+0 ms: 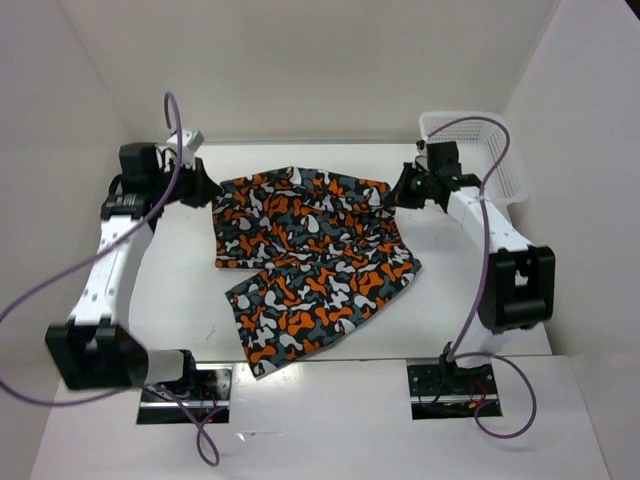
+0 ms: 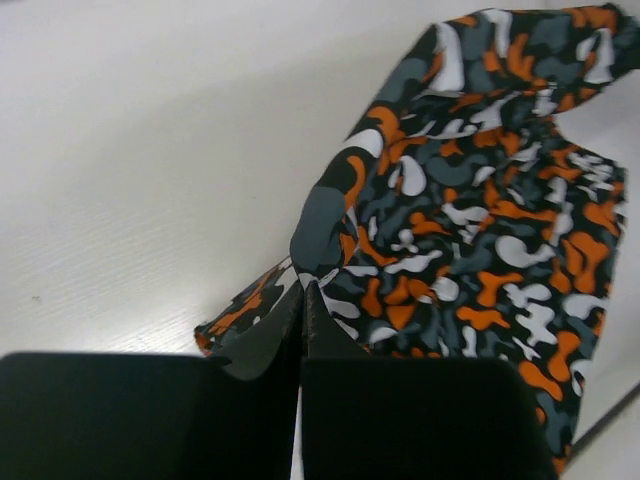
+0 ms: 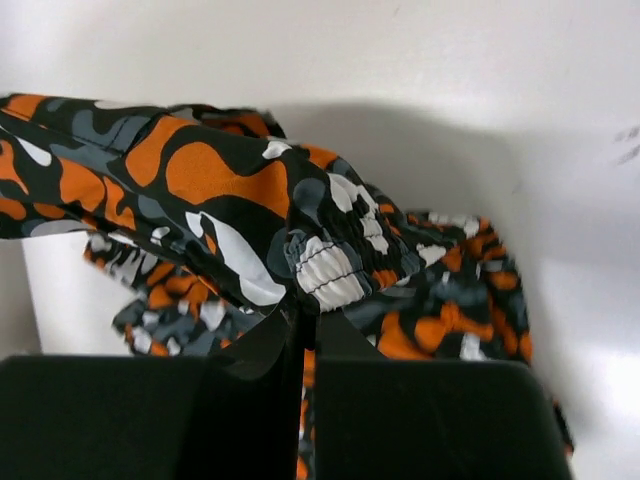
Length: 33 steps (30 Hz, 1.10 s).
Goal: Fold and stack the shorts
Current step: Fold the shorts
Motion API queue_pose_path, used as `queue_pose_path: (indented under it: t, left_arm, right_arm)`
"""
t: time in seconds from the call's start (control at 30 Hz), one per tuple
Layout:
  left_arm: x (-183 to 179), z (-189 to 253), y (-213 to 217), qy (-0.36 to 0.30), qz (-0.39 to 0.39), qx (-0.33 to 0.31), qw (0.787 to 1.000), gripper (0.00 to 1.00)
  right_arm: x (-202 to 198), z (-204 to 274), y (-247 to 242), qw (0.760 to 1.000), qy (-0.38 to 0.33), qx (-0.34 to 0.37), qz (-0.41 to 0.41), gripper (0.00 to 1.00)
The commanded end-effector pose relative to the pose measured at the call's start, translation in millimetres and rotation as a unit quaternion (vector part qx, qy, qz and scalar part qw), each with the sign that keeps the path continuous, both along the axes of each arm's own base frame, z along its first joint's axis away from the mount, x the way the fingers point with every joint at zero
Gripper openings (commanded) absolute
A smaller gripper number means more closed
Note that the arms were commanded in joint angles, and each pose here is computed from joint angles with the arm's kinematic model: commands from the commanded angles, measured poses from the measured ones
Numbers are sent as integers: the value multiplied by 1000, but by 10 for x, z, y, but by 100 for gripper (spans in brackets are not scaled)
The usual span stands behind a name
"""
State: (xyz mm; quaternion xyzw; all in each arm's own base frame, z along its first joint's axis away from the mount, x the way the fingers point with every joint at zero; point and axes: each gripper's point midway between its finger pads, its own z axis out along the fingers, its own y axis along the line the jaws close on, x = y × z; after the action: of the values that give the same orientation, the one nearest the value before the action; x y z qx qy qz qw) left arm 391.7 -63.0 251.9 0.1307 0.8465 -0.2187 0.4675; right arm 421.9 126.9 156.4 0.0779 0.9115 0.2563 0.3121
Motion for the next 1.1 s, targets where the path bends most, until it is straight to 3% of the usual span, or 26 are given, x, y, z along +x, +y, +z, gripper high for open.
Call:
queue_pose_path:
  t: [0.0,0.07,0.17,0.2,0.43,0.63,0.73,0.9,0.97,1.0,1.03,1.07]
  left_arm:
    - [-521,249,-342,-46,-73,-29,996,0]
    - [-804,30,-435,-28,-92,-40,995,0]
    - [-1241,139,-491,-68,-104,-38,992,0]
    - [-1361,-8,-510,-51,-108,-43,992,0]
    - [-1951,-123,-622,-71,-142,-57,986,0]
    - [-2481,-225,-746,-38,-183,-90,978,0]
    - [-2736,-323,-810,-22,-206,-106,973,0]
    - [-3054,-431,-873,-54,-239,-108,963,0]
    - [-3152,-534,-903,-60,-259,-108,958,0]
    - [-3222,-540,-912,-82,-270,-104,954,0]
    - [-3249,-546,-926,-97,-281,-102,949,10]
    - [-3309,-547,-950,-112,-300,-101,942,31]
  right_arm:
    - [-274,298,66,999,-36,29,18,0]
    - [-469,292,29,999,-28,38,11,0]
    - [-752,295,41,998,-19,53,11,0]
    - [-822,285,33,998,-16,53,11,0]
    - [-1296,188,-181,997,9,66,-36,0]
    - [-1480,203,-299,988,31,109,-106,0]
    - [-1533,70,-405,973,61,167,-148,0]
    - [-1583,-12,-459,958,85,213,-173,0]
    - [-1598,-22,-457,957,89,213,-174,5]
    - [-1595,16,-461,960,85,208,-169,19]
    - [-1602,59,-466,964,75,200,-160,29]
    - [-1599,75,-487,965,73,193,-162,43]
